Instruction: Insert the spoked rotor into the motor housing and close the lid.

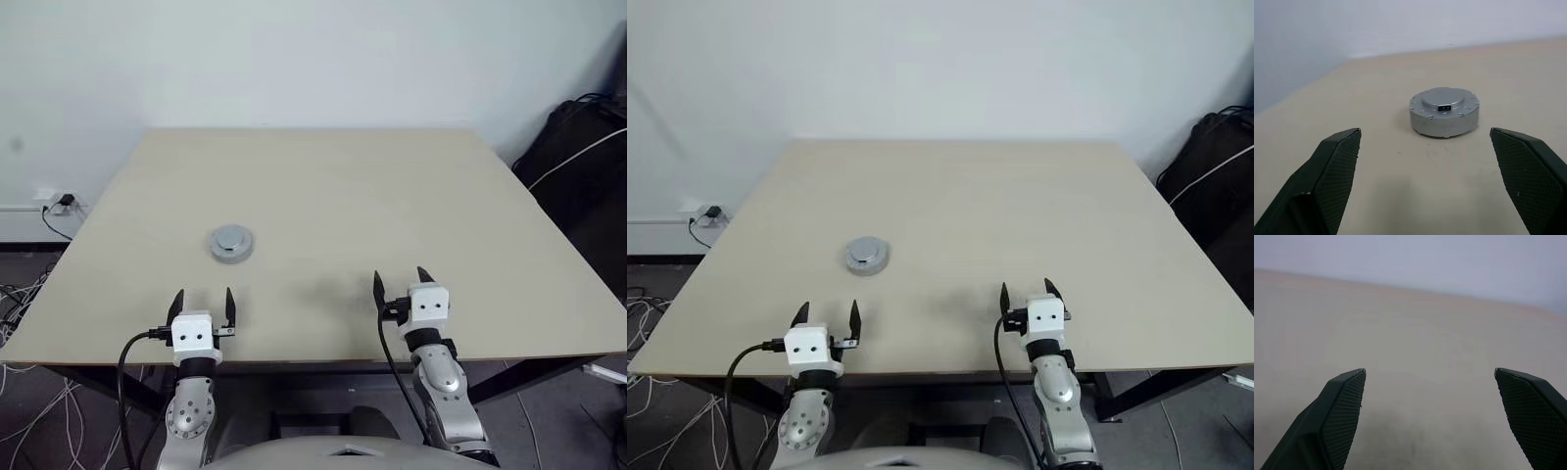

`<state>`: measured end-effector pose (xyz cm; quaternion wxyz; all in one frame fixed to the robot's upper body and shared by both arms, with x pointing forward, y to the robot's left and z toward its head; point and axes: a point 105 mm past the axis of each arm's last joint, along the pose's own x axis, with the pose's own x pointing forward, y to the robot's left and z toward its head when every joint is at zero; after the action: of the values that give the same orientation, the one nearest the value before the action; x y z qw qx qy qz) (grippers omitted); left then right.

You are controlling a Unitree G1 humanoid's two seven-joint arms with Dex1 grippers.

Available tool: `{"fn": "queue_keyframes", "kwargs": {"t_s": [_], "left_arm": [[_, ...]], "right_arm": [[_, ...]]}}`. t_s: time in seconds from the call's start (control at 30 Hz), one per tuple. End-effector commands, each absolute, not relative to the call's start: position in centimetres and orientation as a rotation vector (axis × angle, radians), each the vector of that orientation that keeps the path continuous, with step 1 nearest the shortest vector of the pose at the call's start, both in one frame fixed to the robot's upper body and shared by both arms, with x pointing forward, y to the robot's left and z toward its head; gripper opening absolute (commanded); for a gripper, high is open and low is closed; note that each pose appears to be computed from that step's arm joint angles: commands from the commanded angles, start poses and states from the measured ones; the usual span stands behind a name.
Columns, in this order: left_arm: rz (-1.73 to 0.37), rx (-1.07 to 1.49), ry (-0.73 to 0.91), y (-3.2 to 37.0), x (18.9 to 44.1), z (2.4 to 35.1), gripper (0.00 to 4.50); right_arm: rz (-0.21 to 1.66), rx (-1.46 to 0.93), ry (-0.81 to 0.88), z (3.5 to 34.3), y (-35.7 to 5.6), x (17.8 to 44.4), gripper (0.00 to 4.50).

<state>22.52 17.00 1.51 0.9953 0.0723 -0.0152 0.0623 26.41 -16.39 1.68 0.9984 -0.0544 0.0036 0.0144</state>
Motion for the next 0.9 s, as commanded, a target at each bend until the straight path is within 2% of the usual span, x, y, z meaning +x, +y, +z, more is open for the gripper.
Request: {"fn": "queue_keyframes", "kwargs": {"t_s": [0.03,0.9], "left_arm": [[0.107,0.148,-0.100,16.4,23.4,2.9,4.46],[0.074,0.111,-0.095,15.9,24.4,2.9,4.46]], "right_arm": [[0.028,-0.091,-0.055,3.1,-16.0,26.7,4.50],[0.042,-0.052,-0.005,1.4,-15.2,27.2,4.50]]}}
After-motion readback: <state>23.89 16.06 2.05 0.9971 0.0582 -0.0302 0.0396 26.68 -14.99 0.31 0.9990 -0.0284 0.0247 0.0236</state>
